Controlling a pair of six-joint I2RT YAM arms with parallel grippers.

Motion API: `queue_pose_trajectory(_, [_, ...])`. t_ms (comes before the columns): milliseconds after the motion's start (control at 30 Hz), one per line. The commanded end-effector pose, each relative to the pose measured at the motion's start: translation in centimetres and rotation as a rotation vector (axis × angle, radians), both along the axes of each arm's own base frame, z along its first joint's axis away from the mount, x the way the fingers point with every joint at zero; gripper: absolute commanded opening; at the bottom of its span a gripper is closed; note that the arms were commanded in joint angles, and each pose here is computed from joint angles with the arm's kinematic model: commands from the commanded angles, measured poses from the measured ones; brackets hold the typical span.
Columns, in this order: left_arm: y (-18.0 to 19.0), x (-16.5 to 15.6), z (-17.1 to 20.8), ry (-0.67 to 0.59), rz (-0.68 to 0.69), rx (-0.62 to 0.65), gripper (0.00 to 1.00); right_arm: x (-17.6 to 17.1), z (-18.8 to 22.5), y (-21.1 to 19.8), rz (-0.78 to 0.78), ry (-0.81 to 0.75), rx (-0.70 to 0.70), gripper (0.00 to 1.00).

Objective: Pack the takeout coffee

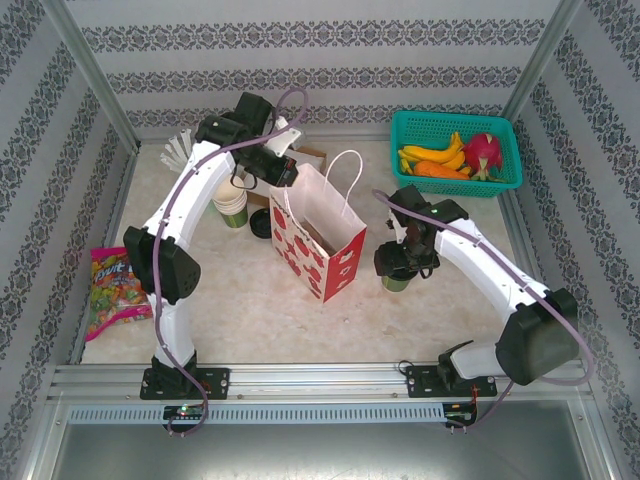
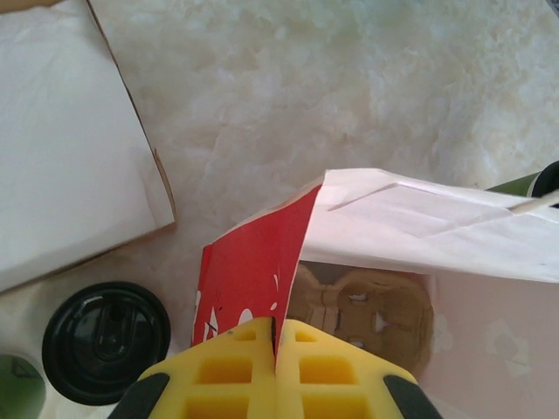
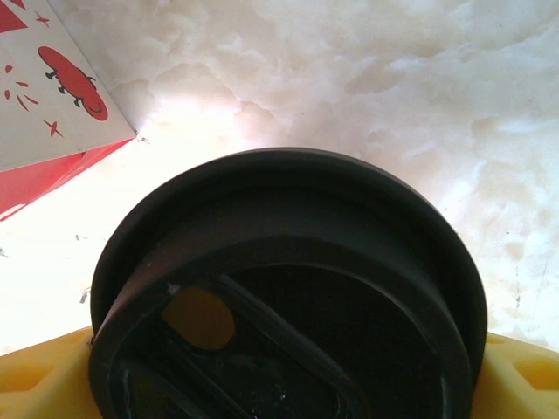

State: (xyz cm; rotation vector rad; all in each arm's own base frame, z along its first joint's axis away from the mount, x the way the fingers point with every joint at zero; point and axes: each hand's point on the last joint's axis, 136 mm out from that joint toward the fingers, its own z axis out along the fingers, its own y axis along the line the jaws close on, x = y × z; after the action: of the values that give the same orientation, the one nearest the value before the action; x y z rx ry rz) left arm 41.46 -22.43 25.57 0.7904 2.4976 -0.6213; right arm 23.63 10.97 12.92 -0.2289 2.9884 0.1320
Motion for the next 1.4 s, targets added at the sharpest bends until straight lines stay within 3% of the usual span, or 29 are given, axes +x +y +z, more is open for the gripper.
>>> queue_pose_trajectory(0, [-0.1,-0.1,1.2,0.007,0.088,-0.042,0.00,-0.4,0.2,-0.7,-0.020,-0.024,-0.022,0.65])
queue_pose_trajectory(300, [1.4,-0.9,-0.3,0.084,0.199,0.005,0.00,-0.6,0.0,-0.5,-0.032,-0.020,-0.009,0.65])
queue_pose_trajectory(833, [2.2,-0.9,2.2,-0.014,0.242,-0.010,0.00,-0.1,1.5,-0.4,-0.033,-0.052,-0.003,0.64])
queue_pose_trajectory(1367, [2.3,-0.9,1.6,0.020,0.305,-0.032,0.00,-1.2,8.8,-1.2,-0.018,-0.099,-0.002,0.62])
